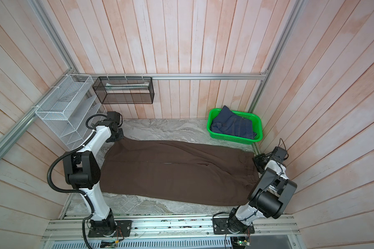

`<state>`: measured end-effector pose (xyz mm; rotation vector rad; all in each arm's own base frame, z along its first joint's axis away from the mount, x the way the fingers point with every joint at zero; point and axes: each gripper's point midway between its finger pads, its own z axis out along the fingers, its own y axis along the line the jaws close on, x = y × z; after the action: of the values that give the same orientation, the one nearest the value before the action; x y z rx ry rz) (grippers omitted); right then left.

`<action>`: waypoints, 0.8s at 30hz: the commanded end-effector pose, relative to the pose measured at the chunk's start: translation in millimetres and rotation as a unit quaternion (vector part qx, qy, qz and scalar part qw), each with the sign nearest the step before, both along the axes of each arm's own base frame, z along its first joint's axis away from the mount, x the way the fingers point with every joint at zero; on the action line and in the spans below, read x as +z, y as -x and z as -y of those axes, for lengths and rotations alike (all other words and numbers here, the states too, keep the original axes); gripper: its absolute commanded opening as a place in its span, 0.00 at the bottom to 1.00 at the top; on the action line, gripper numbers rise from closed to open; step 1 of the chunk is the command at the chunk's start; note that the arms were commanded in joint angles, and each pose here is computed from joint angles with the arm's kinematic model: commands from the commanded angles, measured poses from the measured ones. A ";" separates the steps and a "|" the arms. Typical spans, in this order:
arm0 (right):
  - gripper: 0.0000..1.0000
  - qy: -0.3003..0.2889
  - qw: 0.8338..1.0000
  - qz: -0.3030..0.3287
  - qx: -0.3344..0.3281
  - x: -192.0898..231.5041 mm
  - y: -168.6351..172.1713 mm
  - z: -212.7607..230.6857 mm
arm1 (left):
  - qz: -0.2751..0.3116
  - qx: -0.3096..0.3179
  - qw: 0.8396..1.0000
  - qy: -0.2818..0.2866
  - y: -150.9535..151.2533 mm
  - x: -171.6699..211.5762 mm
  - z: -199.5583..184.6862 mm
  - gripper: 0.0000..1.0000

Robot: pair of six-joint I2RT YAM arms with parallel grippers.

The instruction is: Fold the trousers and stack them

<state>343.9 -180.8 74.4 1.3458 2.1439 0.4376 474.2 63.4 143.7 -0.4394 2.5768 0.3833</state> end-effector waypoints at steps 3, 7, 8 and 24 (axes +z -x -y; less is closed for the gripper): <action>0.45 0.033 0.996 0.008 0.076 -0.2 -36.2 -11.2 | 0.004 0.003 1.000 0.004 -2.3 -8.1 -0.1 0.00; 0.43 0.041 0.994 -0.008 0.102 -7.4 -51.4 -19.9 | 0.002 0.001 1.000 0.004 -3.9 -13.4 0.2 0.00; 0.43 0.044 0.994 -0.011 0.100 -8.8 -52.7 -18.4 | 0.000 0.001 1.000 0.004 -4.2 -15.3 0.1 0.00; 0.44 0.075 0.990 -0.079 0.090 -35.5 -64.6 -17.9 | 0.002 0.002 1.000 0.004 -6.9 -17.9 -2.5 0.00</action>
<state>409.8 -163.3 53.8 1.1226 2.3276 0.3269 479.3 64.1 132.2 -0.4419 2.5700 0.3771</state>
